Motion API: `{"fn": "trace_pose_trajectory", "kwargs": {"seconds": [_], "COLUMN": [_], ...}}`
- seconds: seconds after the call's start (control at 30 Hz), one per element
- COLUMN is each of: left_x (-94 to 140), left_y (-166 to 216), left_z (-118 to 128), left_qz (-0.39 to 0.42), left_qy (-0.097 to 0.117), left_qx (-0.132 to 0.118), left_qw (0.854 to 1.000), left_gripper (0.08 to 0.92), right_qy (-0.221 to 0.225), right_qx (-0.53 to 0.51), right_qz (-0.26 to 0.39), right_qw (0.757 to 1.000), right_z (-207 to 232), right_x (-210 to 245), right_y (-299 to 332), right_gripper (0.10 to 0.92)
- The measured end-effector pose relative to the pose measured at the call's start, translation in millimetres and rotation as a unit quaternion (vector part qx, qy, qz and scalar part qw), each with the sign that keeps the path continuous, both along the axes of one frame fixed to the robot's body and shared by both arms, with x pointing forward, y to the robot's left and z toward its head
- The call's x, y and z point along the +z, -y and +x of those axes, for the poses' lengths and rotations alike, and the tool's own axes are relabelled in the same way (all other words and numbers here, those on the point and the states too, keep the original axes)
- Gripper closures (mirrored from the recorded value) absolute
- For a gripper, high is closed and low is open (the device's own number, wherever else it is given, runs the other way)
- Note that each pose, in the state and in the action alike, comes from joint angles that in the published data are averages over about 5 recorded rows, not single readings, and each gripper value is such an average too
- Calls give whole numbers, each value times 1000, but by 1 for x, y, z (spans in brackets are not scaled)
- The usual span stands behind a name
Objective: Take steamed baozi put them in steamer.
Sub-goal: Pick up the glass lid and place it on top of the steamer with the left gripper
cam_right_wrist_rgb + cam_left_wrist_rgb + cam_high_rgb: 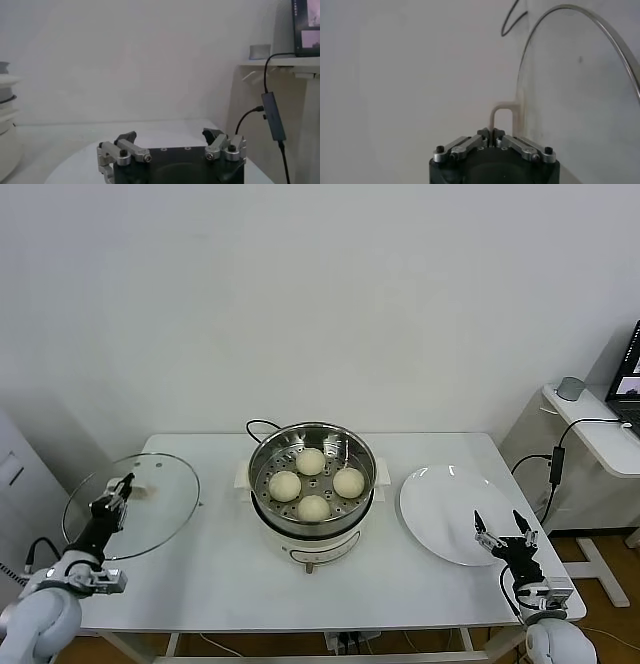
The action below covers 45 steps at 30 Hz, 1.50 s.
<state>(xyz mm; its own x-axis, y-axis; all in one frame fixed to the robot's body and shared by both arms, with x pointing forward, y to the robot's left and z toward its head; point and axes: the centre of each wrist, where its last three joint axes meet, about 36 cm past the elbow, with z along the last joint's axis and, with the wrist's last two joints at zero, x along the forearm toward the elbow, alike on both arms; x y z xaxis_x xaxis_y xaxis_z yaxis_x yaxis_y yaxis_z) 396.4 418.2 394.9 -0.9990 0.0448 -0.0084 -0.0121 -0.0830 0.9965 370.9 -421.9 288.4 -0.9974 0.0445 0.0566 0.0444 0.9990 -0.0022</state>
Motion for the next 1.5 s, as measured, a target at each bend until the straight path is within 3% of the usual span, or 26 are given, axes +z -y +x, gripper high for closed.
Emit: {"fn": "trace_pose_trajectory", "kwargs": {"seconds": [0.67,1.5], "left_x": [78,85], "left_y": [69,202], "left_z": [9,47], "left_qz": [-15,-33], "left_qy": [6,11], "left_qx": [-2,5], "left_qw": [1000,999], "left_gripper": [889,889], "right_qy": [4,-1], "right_qx": [9,16], "right_qz": [0,-7], "right_qw": [1000,1000], "right_z": [8,21], "right_x": [5,8], "right_y": [-3,-4], "right_gripper": [200,200]}}
